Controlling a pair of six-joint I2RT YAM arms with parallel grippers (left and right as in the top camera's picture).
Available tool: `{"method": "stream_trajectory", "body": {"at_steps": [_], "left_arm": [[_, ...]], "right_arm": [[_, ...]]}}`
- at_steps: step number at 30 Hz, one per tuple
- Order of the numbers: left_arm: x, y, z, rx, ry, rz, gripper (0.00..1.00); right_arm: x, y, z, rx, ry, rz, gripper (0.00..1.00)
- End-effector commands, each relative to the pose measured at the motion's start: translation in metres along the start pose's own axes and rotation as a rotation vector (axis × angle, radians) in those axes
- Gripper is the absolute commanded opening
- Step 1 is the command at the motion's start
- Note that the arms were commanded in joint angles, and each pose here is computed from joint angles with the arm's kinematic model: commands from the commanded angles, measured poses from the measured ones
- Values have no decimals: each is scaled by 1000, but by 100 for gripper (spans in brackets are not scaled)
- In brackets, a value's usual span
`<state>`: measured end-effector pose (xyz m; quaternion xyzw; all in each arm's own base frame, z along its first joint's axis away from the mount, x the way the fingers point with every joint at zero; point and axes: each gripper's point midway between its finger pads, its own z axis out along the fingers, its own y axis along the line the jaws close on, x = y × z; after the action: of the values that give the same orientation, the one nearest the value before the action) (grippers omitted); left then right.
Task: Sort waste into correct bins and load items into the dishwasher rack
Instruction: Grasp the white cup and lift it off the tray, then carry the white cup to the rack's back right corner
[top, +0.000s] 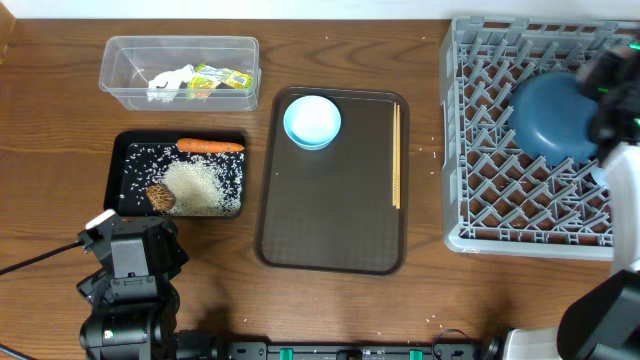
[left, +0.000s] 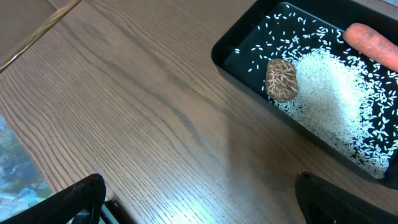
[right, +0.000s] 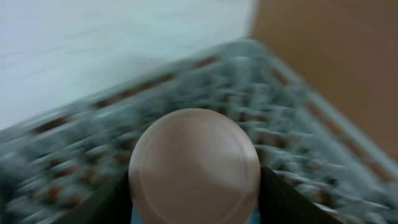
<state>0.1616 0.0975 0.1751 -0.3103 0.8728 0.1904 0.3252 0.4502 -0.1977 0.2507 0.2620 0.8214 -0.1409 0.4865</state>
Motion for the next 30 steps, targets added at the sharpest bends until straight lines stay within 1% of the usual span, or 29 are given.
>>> {"method": "stream_trajectory", "body": {"at_steps": [1,4,7,11,14,18,21,25,30], "left_arm": [[1,2,1,-16,-1,18,98],[1,2,1,-16,0,18,98],[1,2,1,-16,0,18,98],[1,2,1,-16,-1,18,98],[1,2,1,-16,0,18,98],[1,2,1,-16,-1,18,98],[1,2,1,-16,-1,18,98],[1,2,1,-16,0,18,98],[1,2,1,-16,-1,18,98]], "right_arm": [[-6,-40,4,69,-4,29,54],[-1,-66,12,95,16,59,54],[5,-82,20,115,35,75,54],[17,-92,34,133,65,81,60],[27,-92,43,136,90,72,61],[30,-92,49,136,93,72,61],[28,-91,49,129,85,73,64],[29,-84,50,90,92,74,71],[30,-73,50,42,96,73,72]]}}
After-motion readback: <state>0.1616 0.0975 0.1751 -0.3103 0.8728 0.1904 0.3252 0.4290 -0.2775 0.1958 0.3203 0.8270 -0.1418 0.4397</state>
